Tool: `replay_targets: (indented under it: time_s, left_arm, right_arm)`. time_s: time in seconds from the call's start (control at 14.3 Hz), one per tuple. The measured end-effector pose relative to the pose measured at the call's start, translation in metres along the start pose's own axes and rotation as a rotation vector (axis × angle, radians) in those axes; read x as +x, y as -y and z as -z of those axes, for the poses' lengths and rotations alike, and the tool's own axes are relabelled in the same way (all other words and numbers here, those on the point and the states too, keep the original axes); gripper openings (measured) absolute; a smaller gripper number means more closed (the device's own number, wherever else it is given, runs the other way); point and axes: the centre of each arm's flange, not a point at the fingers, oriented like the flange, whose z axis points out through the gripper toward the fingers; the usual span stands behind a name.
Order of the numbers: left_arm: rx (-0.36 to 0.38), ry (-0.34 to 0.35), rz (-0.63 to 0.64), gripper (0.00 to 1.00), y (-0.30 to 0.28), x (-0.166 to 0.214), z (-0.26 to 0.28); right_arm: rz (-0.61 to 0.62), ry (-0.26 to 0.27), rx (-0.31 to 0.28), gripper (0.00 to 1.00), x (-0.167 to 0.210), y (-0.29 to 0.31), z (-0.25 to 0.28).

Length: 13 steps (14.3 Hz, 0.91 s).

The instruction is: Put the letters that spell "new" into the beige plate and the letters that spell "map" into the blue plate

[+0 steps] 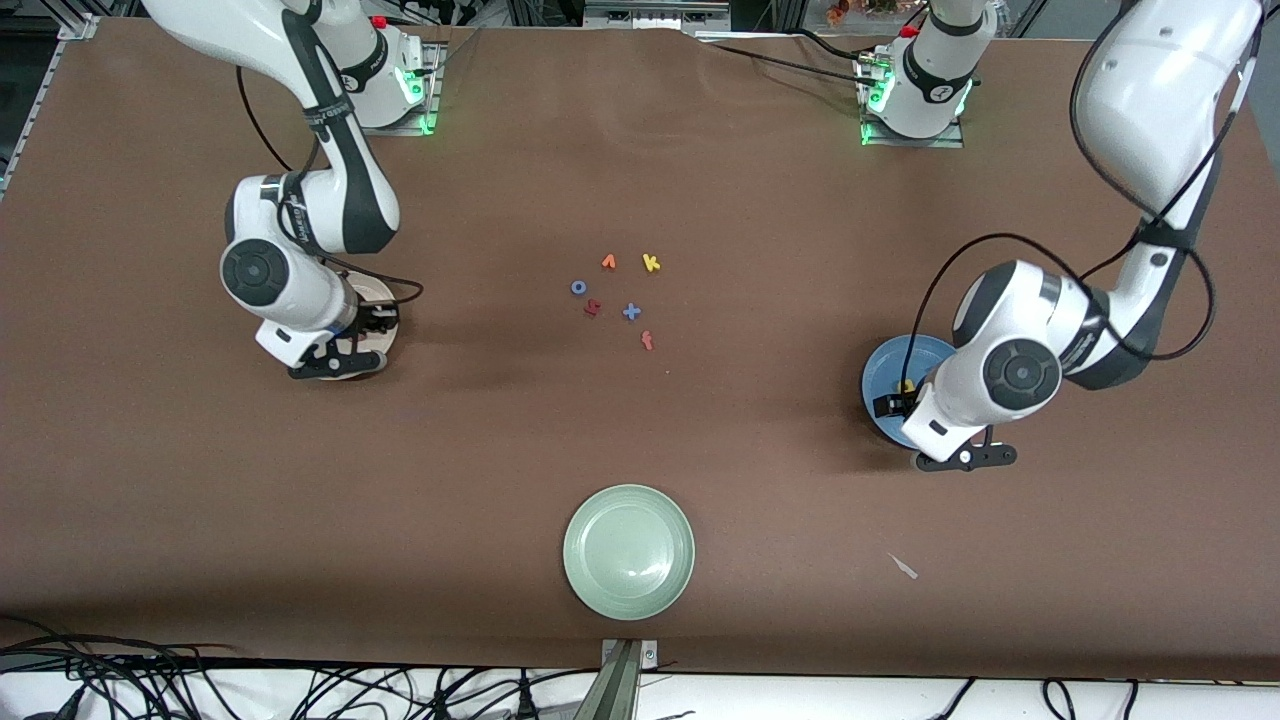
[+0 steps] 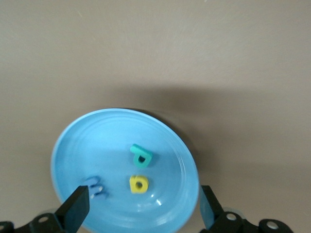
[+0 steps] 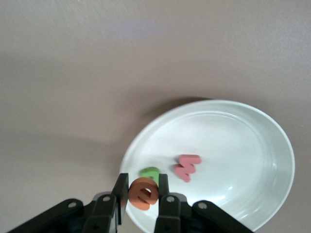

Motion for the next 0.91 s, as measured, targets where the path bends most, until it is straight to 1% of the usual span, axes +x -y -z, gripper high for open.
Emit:
replay_targets:
  time_s: [0.14, 0.21, 0.28, 0.35, 0.42, 0.49, 0.63, 0.7, 0.84, 0.91]
  left_arm:
    - [0.022, -0.037, -0.009, 1.0, -0.005, -0.013, 0.051]
    - [0.029, -0.049, -0.01, 1.0, -0.008, -0.021, 0.078]
    - [0.031, -0.053, -0.008, 1.0, -0.01, -0.028, 0.104]
    - [0.038, -0.051, -0.012, 1.0, -0.008, -0.035, 0.128]
    - [0.047, -0.045, -0.031, 1.0, -0.004, -0.039, 0.15]
    - [0.048, -0.044, -0.063, 1.0, 0.002, -0.042, 0.169]
    - [0.007, -0.055, -0.12, 1.0, 0.012, -0.048, 0.204]
    - [-0.027, -0.06, -0.127, 1.0, 0.022, -0.053, 0.22]
    - [-0.09, -0.07, -0.133, 1.0, 0.048, -0.063, 0.246]
    - [-0.097, -0.08, -0.146, 1.0, 0.063, -0.068, 0.257]
  right_arm:
    - [0.058, -0.011, 0.0, 0.29, -0.013, -0.018, -0.009]
    - [0.07, -0.009, 0.0, 0.34, -0.017, -0.024, -0.011]
    - [0.072, -0.007, 0.003, 0.44, -0.017, -0.027, -0.009]
    - [0.068, 0.005, 0.009, 0.53, -0.015, -0.026, -0.002]
    - [0.05, 0.037, 0.02, 0.59, -0.012, -0.024, 0.011]
    - [0.021, 0.075, 0.029, 0.73, -0.005, -0.021, 0.031]
    - [-0.018, 0.15, 0.041, 0.91, 0.007, -0.012, 0.082]
    - [-0.022, 0.172, 0.043, 0.99, 0.012, -0.007, 0.11]
    - [-0.022, 0.197, 0.045, 1.0, 0.016, 0.0, 0.149]
    - [-0.021, 0.211, 0.046, 1.0, 0.016, 0.001, 0.162]
